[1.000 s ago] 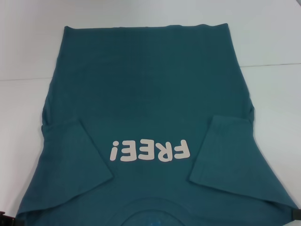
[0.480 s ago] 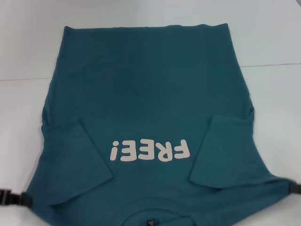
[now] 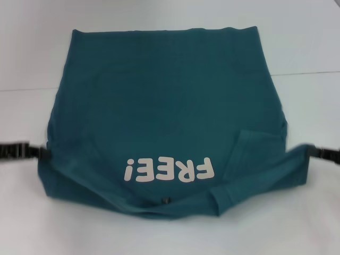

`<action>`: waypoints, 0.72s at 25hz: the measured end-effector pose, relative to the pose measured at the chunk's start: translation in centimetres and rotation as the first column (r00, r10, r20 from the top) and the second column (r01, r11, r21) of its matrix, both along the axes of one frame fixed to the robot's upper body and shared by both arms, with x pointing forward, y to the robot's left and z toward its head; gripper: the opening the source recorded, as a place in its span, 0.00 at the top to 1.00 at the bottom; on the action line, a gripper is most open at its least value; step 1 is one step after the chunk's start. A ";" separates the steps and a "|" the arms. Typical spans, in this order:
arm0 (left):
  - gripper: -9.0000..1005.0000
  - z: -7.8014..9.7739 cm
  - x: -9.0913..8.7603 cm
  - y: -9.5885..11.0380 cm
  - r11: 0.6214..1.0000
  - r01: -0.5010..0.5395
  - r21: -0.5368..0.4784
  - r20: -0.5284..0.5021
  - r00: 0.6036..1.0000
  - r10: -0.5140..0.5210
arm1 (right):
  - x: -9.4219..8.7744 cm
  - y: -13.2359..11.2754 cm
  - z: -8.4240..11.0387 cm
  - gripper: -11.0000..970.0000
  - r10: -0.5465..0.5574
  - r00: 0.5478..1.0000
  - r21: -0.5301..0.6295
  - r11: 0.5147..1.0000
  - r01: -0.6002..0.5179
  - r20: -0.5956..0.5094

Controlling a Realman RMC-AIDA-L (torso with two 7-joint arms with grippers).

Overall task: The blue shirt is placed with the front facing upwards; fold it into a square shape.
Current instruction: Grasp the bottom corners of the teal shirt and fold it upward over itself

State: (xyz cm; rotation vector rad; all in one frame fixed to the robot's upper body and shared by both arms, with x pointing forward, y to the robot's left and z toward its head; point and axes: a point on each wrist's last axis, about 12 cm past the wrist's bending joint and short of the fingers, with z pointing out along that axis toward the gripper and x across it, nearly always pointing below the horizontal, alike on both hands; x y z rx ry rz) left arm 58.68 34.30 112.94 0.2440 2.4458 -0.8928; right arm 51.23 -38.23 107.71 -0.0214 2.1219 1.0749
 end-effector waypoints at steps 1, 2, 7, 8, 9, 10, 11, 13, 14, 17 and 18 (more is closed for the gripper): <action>0.97 0.5 1.0 -0.2 1.000 -0.021 -0.008 0.035 0.999 0.021 | 1.2 0.6 0.3 0.95 -0.012 0.999 -0.009 1.000 0.013 0.033; 0.97 0.5 1.0 -0.2 1.000 -0.021 -0.008 0.035 0.999 0.021 | 1.2 0.6 0.3 0.95 -0.012 0.999 -0.009 1.000 0.013 0.033; 0.97 1.7 3.5 -1.1 0.996 -0.075 -0.042 0.135 0.988 0.080 | 4.3 2.4 1.0 0.95 -0.037 0.994 -0.048 0.998 0.042 0.107; 0.97 1.9 3.9 -1.4 0.996 -0.078 -0.046 0.148 0.985 0.085 | 4.9 2.8 1.2 0.94 -0.042 0.992 -0.058 0.997 0.049 0.121; 0.97 1.9 4.1 -1.6 0.996 -0.081 -0.048 0.157 0.984 0.087 | 5.4 3.0 1.3 0.94 -0.049 0.990 -0.071 0.996 0.059 0.132; 0.97 2.1 4.5 -1.9 0.995 -0.085 -0.054 0.169 0.981 0.093 | 6.0 3.2 1.4 0.94 -0.057 0.987 -0.083 0.994 0.070 0.147; 0.97 2.2 4.9 -2.1 0.994 -0.092 -0.058 0.178 0.979 0.101 | 6.5 3.5 1.6 0.94 -0.065 0.985 -0.092 0.992 0.081 0.161; 0.97 2.3 5.4 -2.5 0.992 -0.109 -0.067 0.193 0.974 0.120 | 7.5 3.8 1.9 0.94 -0.082 0.978 -0.108 0.989 0.104 0.190; 0.97 2.3 5.7 -2.6 0.990 -0.119 -0.072 0.203 0.970 0.132 | 7.8 3.9 2.1 0.94 -0.091 0.975 -0.114 0.987 0.116 0.200; 0.97 2.6 6.5 -2.9 0.985 -0.147 -0.094 0.236 0.957 0.166 | 9.0 4.1 2.6 0.94 -0.123 0.963 -0.132 0.979 0.158 0.238; 0.97 2.7 6.7 -3.1 0.983 -0.156 -0.101 0.245 0.953 0.176 | 9.2 4.0 2.7 0.94 -0.134 0.959 -0.136 0.976 0.172 0.248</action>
